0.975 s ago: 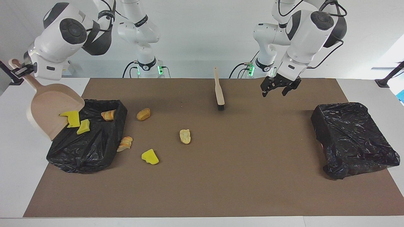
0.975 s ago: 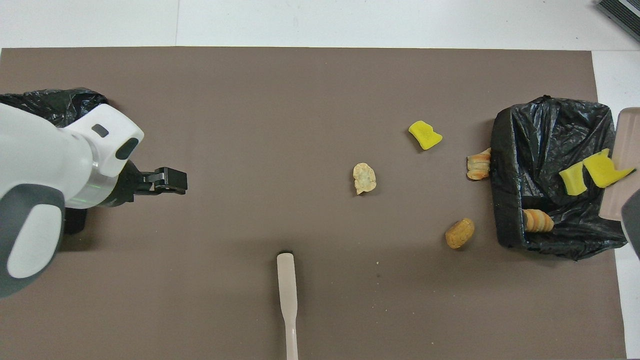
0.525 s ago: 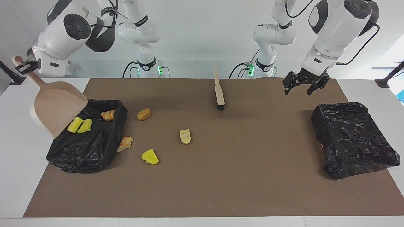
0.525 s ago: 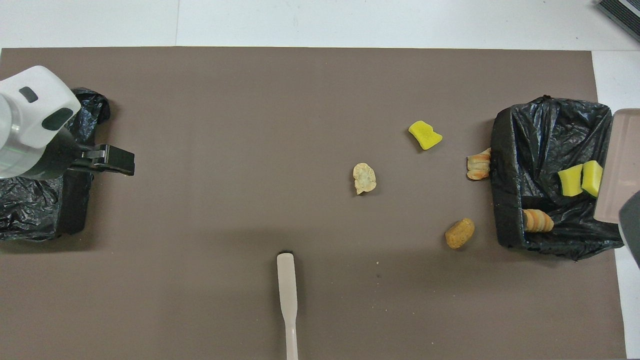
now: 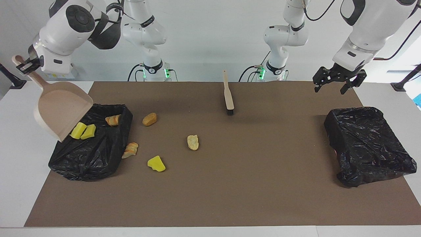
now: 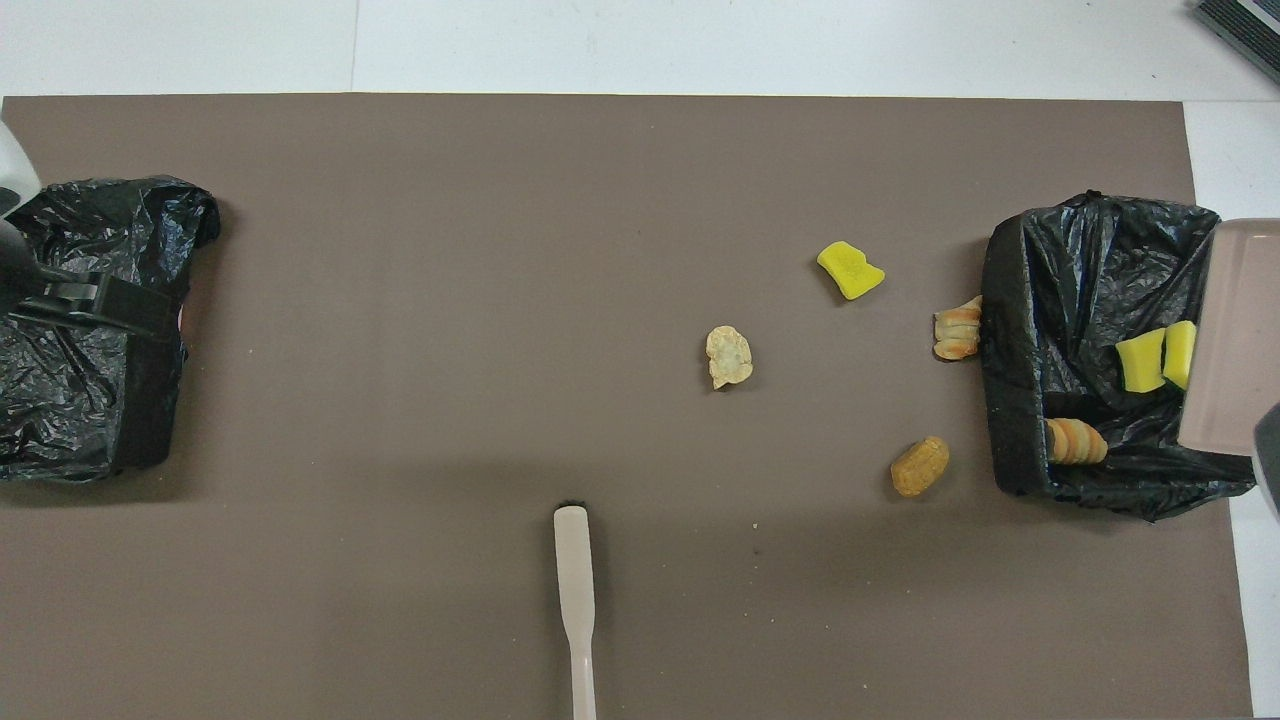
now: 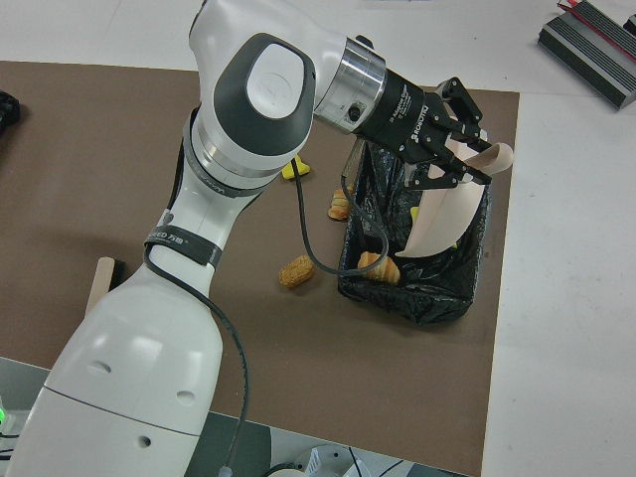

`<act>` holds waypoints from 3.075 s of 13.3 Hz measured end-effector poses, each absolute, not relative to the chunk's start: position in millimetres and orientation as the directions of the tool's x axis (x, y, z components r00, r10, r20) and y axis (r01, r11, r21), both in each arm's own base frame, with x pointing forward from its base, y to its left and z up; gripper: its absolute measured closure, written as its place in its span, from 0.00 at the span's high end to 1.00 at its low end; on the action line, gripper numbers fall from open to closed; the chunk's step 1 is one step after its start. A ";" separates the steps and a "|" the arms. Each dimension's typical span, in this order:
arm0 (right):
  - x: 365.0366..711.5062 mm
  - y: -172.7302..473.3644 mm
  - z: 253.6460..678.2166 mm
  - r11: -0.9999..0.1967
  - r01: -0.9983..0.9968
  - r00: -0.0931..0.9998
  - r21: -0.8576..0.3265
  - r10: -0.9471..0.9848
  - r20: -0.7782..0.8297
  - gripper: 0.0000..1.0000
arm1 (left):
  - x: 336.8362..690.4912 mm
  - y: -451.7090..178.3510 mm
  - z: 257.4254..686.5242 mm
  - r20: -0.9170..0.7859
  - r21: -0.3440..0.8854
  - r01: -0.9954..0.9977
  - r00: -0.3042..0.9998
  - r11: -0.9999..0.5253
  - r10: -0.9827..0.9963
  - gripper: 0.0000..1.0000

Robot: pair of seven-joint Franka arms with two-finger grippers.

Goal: Sweep and dump trash in bin
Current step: 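Return the empty dustpan to the table center with the right gripper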

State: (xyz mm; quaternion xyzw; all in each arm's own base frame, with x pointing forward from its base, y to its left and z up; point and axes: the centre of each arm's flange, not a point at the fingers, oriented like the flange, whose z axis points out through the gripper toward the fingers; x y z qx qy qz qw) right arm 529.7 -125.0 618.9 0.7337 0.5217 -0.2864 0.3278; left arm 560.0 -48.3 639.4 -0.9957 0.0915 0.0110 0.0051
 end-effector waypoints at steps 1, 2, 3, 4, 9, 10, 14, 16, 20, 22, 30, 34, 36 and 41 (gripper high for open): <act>528.8 -124.5 614.9 -0.261 0.950 0.301 0.173 0.614 -0.729 0.32 | 559.5 -48.7 639.2 -0.027 -0.008 -0.185 0.982 -0.983 -0.184 1.00; 527.8 -123.8 610.3 -0.284 0.945 0.314 0.161 0.654 -0.688 0.32 | 558.5 -50.8 637.7 -0.035 -0.006 -0.189 0.982 -0.982 -0.188 1.00; 527.3 -121.7 606.3 -0.303 0.941 0.325 0.150 0.689 -0.647 0.32 | 557.2 -52.2 634.9 -0.047 -0.005 -0.191 0.981 -0.982 -0.191 1.00; 527.1 -117.5 602.2 -0.320 0.938 0.335 0.137 0.726 -0.601 0.32 | 554.6 -52.6 631.0 -0.058 -0.004 -0.193 0.980 -0.981 -0.192 1.00; 524.8 -62.7 585.4 -0.549 0.830 0.546 0.102 0.760 -0.352 0.32 | 544.2 -51.3 628.5 -0.069 -0.001 -0.193 0.979 -0.981 -0.192 1.00; 524.8 -37.0 582.9 -0.604 0.791 0.600 0.100 0.734 -0.318 0.32 | 543.3 -51.3 630.2 -0.066 -0.001 -0.193 0.979 -0.981 -0.193 1.00; 522.4 57.9 573.7 -0.823 0.564 0.818 0.066 0.547 -0.178 0.32 | 539.6 -50.2 637.0 -0.054 -0.002 -0.192 0.980 -0.981 -0.192 1.00; 525.7 90.3 568.6 -0.894 0.447 0.890 0.038 0.441 -0.118 0.32 | 537.9 -49.7 640.1 -0.048 -0.002 -0.192 0.980 -0.981 -0.191 1.00; 534.6 151.9 543.2 -0.961 0.274 0.958 -0.025 0.275 -0.076 0.32 | 537.6 -49.7 640.7 -0.047 -0.002 -0.192 0.980 -0.981 -0.192 1.00; 536.7 197.9 523.3 -0.972 0.235 0.970 -0.030 0.236 -0.060 0.32 | 537.6 -49.7 640.5 -0.047 -0.002 -0.192 0.980 -0.981 -0.191 1.00; 531.0 363.6 455.9 -0.997 0.055 0.998 -0.058 0.056 -0.017 0.32 | 537.6 -49.7 640.5 -0.047 -0.002 -0.192 0.980 -0.981 -0.191 1.00; 538.0 433.8 408.4 -0.995 -0.027 1.000 -0.091 -0.027 0.002 0.32 | 537.6 -49.7 640.5 -0.047 -0.002 -0.192 0.980 -0.981 -0.191 1.00; 549.2 446.2 380.9 -0.996 -0.025 1.000 -0.091 -0.026 0.014 0.32 | 537.6 -49.7 640.5 -0.047 -0.002 -0.192 0.980 -0.981 -0.191 1.00; 565.0 439.6 373.6 -0.993 -0.043 0.998 -0.106 -0.048 0.041 0.61 | 537.8 -47.4 640.5 -0.047 -0.004 -0.188 0.981 -0.982 -0.187 1.00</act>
